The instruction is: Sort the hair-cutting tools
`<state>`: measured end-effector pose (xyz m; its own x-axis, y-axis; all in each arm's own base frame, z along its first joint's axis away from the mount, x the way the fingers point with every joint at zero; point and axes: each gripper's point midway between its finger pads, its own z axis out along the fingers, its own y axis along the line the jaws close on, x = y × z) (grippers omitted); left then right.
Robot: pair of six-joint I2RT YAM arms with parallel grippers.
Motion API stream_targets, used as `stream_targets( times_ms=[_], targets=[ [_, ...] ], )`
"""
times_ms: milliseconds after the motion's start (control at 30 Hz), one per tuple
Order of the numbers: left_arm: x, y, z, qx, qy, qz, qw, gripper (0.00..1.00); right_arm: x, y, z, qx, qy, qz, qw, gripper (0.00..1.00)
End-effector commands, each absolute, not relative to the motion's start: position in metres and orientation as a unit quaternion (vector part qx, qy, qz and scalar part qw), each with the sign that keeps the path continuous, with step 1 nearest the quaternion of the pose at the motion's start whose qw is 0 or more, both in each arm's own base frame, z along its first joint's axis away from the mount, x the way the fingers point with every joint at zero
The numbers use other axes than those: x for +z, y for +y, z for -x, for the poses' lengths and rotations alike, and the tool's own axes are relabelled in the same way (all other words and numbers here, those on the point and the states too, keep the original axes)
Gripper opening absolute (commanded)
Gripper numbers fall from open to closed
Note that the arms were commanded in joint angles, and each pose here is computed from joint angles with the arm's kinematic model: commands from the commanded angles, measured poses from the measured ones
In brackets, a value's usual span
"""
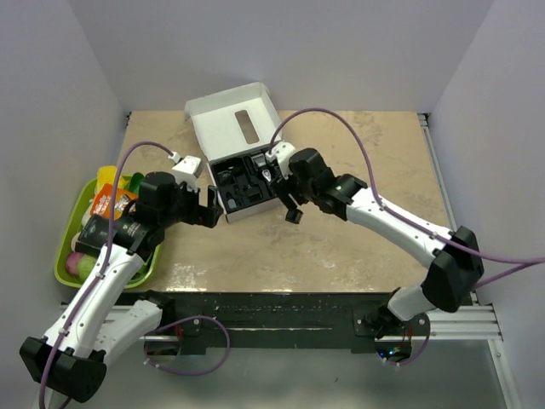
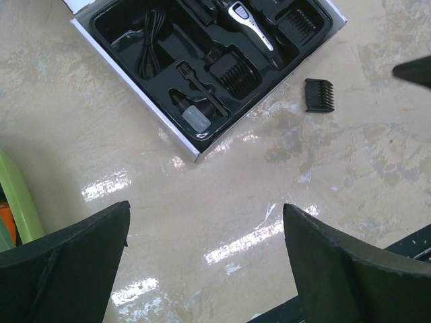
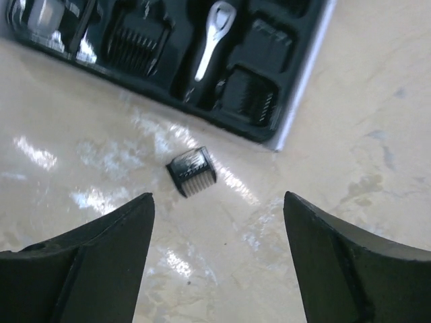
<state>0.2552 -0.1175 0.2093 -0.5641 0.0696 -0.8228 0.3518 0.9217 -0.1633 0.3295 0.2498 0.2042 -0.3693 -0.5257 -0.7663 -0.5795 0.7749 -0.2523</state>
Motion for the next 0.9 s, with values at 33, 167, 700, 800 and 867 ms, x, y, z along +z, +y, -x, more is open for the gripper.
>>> stream_targets(
  times_ms=[33,167,700,800,867],
  targets=[
    [0.219,-0.123,-0.255,-0.171,0.857,-0.129,0.468,0.99,0.147,0.253,-0.307,0.031,0.833,0.439,0.335,0.83],
    [0.219,-0.123,-0.255,-0.173,0.857,-0.130,0.468,0.99,0.124,0.245,-0.307,0.016,0.837,0.455,0.304,0.89],
    [0.215,-0.127,-0.254,-0.188,0.860,-0.115,0.460,0.99,0.056,0.251,-0.320,0.004,0.819,0.528,0.224,0.91],
    [0.213,-0.129,-0.254,-0.191,0.861,-0.118,0.456,0.99,0.052,0.253,-0.326,0.019,0.816,0.532,0.224,0.91],
    [0.212,-0.130,-0.254,-0.193,0.862,-0.118,0.453,0.99,0.052,0.254,-0.333,0.021,0.815,0.534,0.225,0.91]
  ],
)
